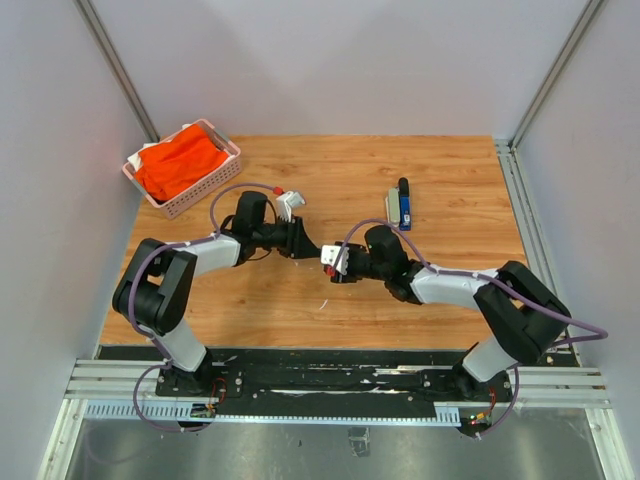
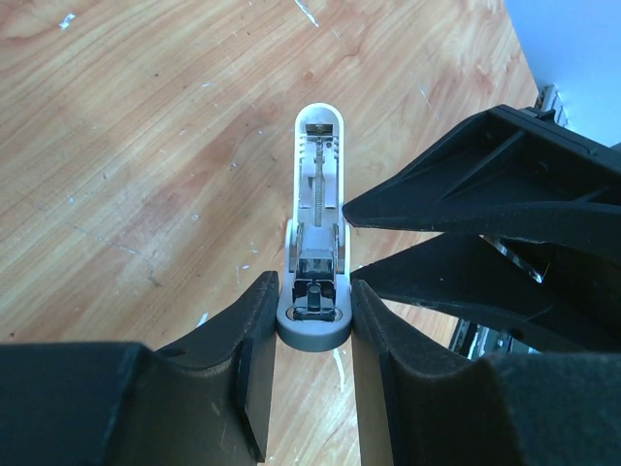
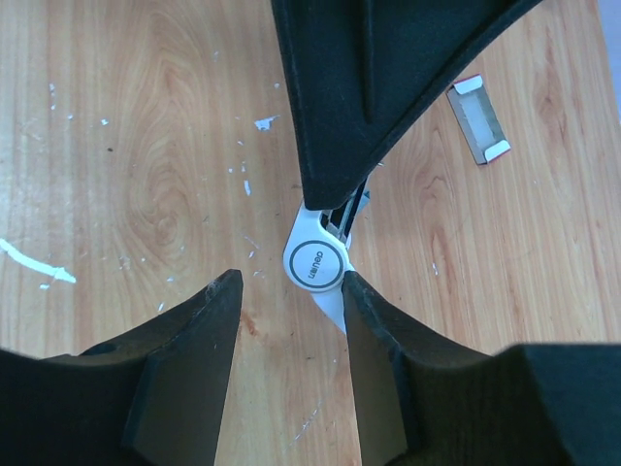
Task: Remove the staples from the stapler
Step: Unload the staple at the center of the board.
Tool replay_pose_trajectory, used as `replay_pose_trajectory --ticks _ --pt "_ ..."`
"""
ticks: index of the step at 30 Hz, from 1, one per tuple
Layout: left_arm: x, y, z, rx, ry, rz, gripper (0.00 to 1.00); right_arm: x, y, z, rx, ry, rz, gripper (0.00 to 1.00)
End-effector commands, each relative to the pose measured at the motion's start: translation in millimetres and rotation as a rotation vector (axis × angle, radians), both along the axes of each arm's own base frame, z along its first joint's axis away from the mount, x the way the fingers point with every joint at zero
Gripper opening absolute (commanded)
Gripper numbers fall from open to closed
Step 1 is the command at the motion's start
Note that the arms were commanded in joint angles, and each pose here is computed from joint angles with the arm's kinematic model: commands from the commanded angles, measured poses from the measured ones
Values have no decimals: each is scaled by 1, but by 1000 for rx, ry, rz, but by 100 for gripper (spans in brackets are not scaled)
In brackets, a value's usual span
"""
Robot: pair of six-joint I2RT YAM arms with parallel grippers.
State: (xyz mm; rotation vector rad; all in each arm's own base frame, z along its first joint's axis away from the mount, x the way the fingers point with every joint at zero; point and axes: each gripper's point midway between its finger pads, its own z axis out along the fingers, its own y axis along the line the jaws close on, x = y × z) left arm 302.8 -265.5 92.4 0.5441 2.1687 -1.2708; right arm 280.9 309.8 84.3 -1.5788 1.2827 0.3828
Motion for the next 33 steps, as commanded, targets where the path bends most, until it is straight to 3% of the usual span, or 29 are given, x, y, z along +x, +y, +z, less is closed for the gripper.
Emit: replay_pose_trajectory --ticks 1,17,28,33 --pt "-1 -9 16 -64 -24 -53 0 16 14 20 58 -46 -73 48" --pt "-2 -8 16 -74 -21 -60 0 26 17 14 18 -40 -160 47" --pt "0 -4 14 -75 -16 -52 0 28 16 14 8 -18 -179 28" --pt "1 -4 11 -74 -7 -48 1 29 17 19 13 -24 -180 25"
